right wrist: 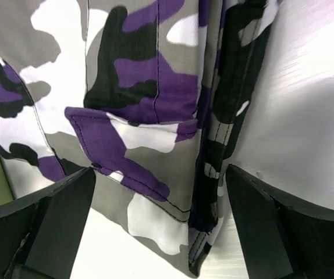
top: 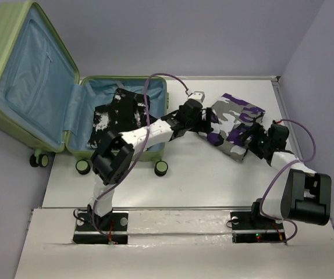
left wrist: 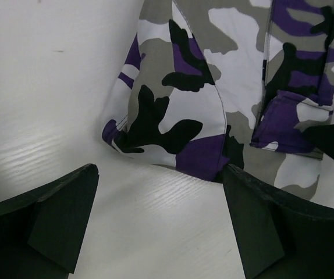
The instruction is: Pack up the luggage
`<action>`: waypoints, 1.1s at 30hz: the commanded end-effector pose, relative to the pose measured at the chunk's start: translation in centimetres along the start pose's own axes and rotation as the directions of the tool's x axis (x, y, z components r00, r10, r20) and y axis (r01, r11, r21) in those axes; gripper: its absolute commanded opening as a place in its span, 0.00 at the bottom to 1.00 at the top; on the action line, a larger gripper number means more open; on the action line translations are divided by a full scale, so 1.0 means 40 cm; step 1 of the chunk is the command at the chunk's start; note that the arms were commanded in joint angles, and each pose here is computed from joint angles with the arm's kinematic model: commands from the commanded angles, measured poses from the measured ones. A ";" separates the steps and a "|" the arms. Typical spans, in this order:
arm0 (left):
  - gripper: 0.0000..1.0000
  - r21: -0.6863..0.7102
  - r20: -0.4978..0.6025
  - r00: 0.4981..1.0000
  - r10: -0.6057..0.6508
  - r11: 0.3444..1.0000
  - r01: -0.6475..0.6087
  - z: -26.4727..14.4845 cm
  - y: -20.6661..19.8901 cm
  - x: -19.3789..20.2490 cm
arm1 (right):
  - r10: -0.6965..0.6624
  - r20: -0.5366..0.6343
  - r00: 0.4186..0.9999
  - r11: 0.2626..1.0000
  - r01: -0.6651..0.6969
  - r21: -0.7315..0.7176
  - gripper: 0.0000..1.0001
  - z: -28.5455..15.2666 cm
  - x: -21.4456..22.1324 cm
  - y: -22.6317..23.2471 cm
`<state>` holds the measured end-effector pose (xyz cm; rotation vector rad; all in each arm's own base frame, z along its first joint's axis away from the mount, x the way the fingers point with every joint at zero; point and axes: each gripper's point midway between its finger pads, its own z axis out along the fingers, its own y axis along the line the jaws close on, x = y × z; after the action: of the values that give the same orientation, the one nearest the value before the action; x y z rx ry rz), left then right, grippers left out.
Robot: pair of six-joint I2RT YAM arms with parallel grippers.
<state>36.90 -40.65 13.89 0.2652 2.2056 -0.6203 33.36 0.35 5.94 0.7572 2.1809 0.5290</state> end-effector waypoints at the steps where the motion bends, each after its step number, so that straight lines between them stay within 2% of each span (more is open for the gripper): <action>1: 0.99 0.048 -0.050 0.998 0.036 0.998 -0.034 0.068 -0.032 -0.014 | 0.011 0.077 0.997 1.000 -0.011 0.003 1.00 -0.025 -0.075 0.000; 4: 0.99 0.033 -0.033 0.999 0.039 0.999 -0.038 0.101 -0.037 -0.062 | 0.051 0.125 0.991 0.998 -0.053 0.016 1.00 -0.036 -0.115 -0.009; 7: 0.99 0.011 -0.088 0.996 0.033 0.999 -0.032 0.189 0.006 -0.030 | 0.087 0.171 0.981 0.994 -0.097 0.053 1.00 -0.034 -0.155 -0.040; 8: 0.99 0.049 -0.117 0.993 0.027 0.999 -0.022 0.203 0.000 -0.020 | 0.103 0.181 0.978 0.991 -0.116 0.065 1.00 -0.032 -0.169 -0.056; 13: 0.99 0.087 -0.206 0.978 0.017 0.996 0.001 0.287 0.030 0.037 | 0.149 0.142 0.979 0.987 -0.156 0.040 1.00 0.023 -0.189 -0.072; 18: 0.99 0.123 -0.276 0.961 0.005 0.992 0.031 0.311 0.034 0.116 | 0.188 0.083 0.979 0.982 -0.186 -0.022 1.00 0.087 -0.193 -0.059; 22: 0.92 0.153 -0.314 0.949 -0.010 0.986 0.061 0.308 0.034 0.180 | 0.254 -0.007 0.967 0.965 -0.253 -0.071 0.99 0.145 -0.145 -0.065; 23: 0.90 0.149 -0.320 0.947 -0.013 0.987 0.064 0.307 0.039 0.191 | 0.258 0.003 0.966 0.963 -0.256 -0.081 0.99 0.146 -0.158 -0.058; 24: 0.84 0.157 -0.328 0.945 -0.021 0.985 0.076 0.299 0.040 0.206 | 0.276 -0.009 0.961 0.956 -0.275 -0.100 0.97 0.160 -0.155 -0.056; 27: 0.76 0.188 -0.339 0.940 -0.028 0.977 0.097 0.282 0.025 0.231 | 0.299 -0.020 0.954 0.949 -0.299 -0.102 0.85 0.189 -0.151 -0.067; 28: 0.68 0.200 -0.347 0.937 -0.036 0.973 0.112 0.275 0.021 0.245 | 0.310 -0.024 0.951 0.944 -0.310 -0.114 0.72 0.196 -0.159 -0.061; 29: 0.65 0.207 -0.353 0.935 -0.039 0.971 0.118 0.272 0.019 0.254 | 0.317 -0.045 0.948 0.938 -0.320 -0.133 0.68 0.200 -0.155 -0.052; 31: 0.48 0.225 -0.352 0.934 -0.058 0.964 0.145 0.262 0.012 0.265 | 0.329 -0.065 0.942 0.929 -0.335 -0.158 0.57 0.215 -0.142 -0.043; 32: 0.41 0.237 -0.355 0.932 -0.064 0.959 0.157 0.257 0.008 0.271 | 0.318 -0.066 0.946 0.928 -0.324 -0.184 0.42 0.217 -0.142 -0.028; 33: 0.35 0.240 -0.354 0.932 -0.072 0.957 0.165 0.254 0.007 0.274 | 0.307 -0.073 0.949 0.928 -0.316 -0.199 0.37 0.219 -0.134 -0.015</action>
<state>41.83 -46.36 3.76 0.3712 2.3103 -0.9435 43.10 -5.05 4.15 0.9886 1.9739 0.8229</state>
